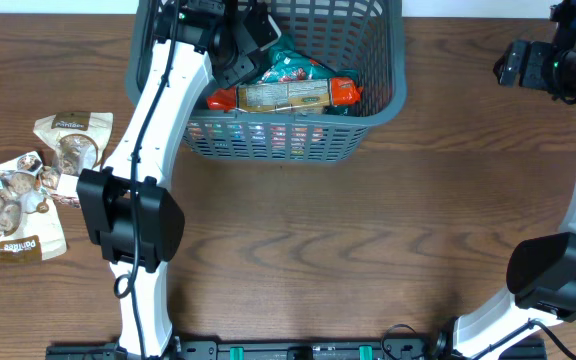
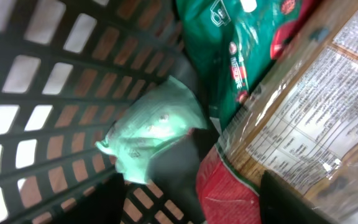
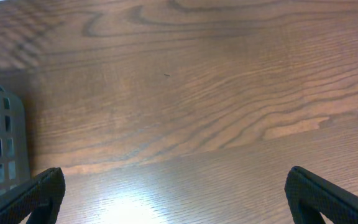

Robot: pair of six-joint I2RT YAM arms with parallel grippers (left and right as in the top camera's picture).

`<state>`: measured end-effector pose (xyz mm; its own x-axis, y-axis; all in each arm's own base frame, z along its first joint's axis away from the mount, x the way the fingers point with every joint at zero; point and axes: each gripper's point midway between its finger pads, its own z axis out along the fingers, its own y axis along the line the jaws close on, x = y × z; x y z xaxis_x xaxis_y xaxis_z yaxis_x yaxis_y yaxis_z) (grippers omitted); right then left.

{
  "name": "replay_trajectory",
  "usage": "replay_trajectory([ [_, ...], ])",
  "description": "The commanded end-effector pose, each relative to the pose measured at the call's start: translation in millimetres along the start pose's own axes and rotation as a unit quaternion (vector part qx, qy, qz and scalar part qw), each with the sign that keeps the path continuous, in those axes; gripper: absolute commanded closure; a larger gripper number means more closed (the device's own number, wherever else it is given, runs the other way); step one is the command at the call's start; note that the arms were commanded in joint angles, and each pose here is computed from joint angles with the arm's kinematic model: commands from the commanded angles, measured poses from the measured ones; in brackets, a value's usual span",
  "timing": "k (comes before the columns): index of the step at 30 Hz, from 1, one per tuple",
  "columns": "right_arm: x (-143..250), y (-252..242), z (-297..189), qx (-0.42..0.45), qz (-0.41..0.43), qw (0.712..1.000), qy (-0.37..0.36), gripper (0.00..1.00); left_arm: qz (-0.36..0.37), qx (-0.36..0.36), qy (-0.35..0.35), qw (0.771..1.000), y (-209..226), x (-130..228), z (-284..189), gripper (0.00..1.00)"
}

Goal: Pack container
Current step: 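Carry the wet-wipe pack over the basket and release it, then return the left gripper to the wrappers and grasp a Pantree snack bag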

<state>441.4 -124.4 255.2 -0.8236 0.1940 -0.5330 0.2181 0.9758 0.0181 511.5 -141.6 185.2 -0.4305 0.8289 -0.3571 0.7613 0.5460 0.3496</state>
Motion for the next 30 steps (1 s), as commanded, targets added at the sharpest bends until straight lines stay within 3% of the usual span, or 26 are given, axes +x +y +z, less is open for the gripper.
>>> replay_trajectory([
  [1,4.1,-1.0,6.0,0.000,0.008,1.000,0.010,0.01,-0.005,-0.025,-0.021,0.999,9.8,-7.9,-31.7,0.34],
  [8,3.8,-0.5,6.1,-0.001,0.007,1.000,0.010,0.01,-0.020,-0.142,-0.069,0.987,34.5,-14.0,-154.5,0.31],
  [11,4.0,0.1,6.1,-0.001,0.003,1.000,0.010,0.01,-0.075,-0.203,-0.097,0.971,46.3,-2.3,-218.9,0.26],
  [14,4.1,0.0,6.1,-0.001,-0.003,1.000,0.010,0.01,-0.139,-0.255,-0.088,0.953,57.1,36.0,-269.9,0.21],
  [16,4.1,0.1,6.1,-0.001,-0.003,1.000,0.010,0.01,-0.212,-0.269,-0.060,0.938,62.7,81.9,-289.9,0.17],
  [19,4.5,0.3,6.1,-0.001,-0.003,1.000,0.011,0.01,-0.350,-0.278,-0.022,0.894,73.5,145.0,-298.5,0.13],
  [21,4.7,0.7,6.1,-0.001,-0.003,1.000,0.012,0.01,-0.415,-0.259,0.001,0.872,77.1,183.1,-294.1,0.01],
  [25,4.0,0.7,6.1,-0.001,-0.004,1.000,0.010,0.01,-0.508,-0.184,0.006,0.841,88.4,246.8,-266.1,0.01],
  [30,4.0,0.8,6.1,-0.002,-0.004,1.000,0.010,0.01,-0.574,-0.121,0.044,0.809,101.6,319.8,-207.2,0.01],
])
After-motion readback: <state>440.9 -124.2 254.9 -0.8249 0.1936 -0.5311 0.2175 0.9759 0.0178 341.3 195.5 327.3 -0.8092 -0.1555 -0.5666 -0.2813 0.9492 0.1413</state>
